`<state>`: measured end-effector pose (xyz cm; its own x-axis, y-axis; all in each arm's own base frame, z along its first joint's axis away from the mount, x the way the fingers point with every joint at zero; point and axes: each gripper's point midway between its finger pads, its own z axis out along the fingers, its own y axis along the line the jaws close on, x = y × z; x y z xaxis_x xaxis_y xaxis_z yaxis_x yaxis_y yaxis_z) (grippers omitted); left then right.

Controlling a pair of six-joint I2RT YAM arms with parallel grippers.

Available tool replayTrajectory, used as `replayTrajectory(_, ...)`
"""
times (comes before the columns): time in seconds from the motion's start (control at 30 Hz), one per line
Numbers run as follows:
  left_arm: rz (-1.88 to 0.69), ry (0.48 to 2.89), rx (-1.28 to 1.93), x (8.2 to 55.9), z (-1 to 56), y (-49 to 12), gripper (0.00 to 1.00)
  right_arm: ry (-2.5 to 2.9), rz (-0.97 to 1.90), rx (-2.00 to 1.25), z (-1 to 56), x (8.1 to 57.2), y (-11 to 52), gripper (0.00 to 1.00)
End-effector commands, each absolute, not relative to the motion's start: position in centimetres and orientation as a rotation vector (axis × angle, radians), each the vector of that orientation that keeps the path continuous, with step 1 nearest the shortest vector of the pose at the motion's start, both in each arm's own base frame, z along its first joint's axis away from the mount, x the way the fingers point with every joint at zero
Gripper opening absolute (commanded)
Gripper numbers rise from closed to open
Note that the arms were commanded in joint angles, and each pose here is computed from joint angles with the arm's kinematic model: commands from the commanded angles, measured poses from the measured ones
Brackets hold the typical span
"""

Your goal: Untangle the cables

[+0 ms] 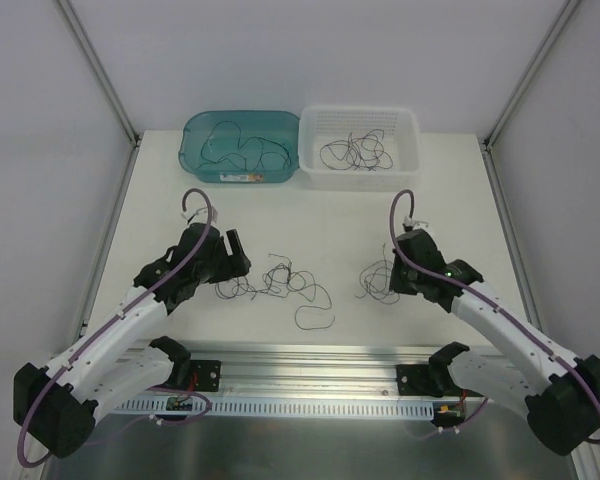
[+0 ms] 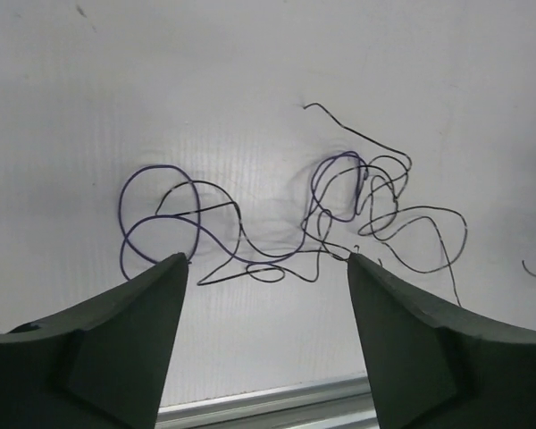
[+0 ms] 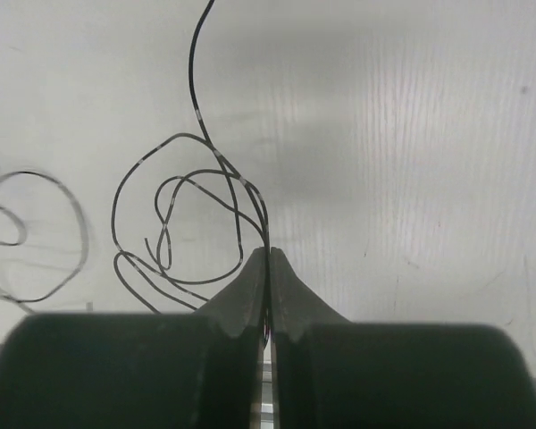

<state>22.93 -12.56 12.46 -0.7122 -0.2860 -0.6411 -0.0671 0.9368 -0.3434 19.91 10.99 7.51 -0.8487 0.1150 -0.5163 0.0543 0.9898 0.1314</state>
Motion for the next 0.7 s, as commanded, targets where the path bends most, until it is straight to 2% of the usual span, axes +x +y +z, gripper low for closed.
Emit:
replayTrajectory(0.0, -0.54, 2.338, -0.148, 22.7, 15.3, -14.8, 0.75, 2.408, 0.206, 0.006, 13.9, 21.6, 11.2, 0.01)
replayTrajectory(0.1, -0.709, 2.35, -0.074, 22.0, 17.1, -17.2, 0.85, 2.283, 0.381, -0.104, 17.9, 22.0, 13.5, 0.01)
replayTrajectory(0.27, -0.965, 2.33, 0.048, 20.7, 20.5, -21.3, 0.9, 2.128, 0.575, -0.254, 22.0, 22.0, 17.1, 0.01)
replayTrajectory(0.47, -1.132, 2.24, 0.196, 19.0, 23.9, -26.5, 0.89, 2.069, 0.731, -0.38, 22.7, 21.4, 21.2, 0.01)
replayTrajectory(0.67, -1.203, 2.212, 0.258, 18.8, 24.2, -30.3, 0.8, 2.059, 0.801, -0.455, 22.4, 20.5, 23.9, 0.01)
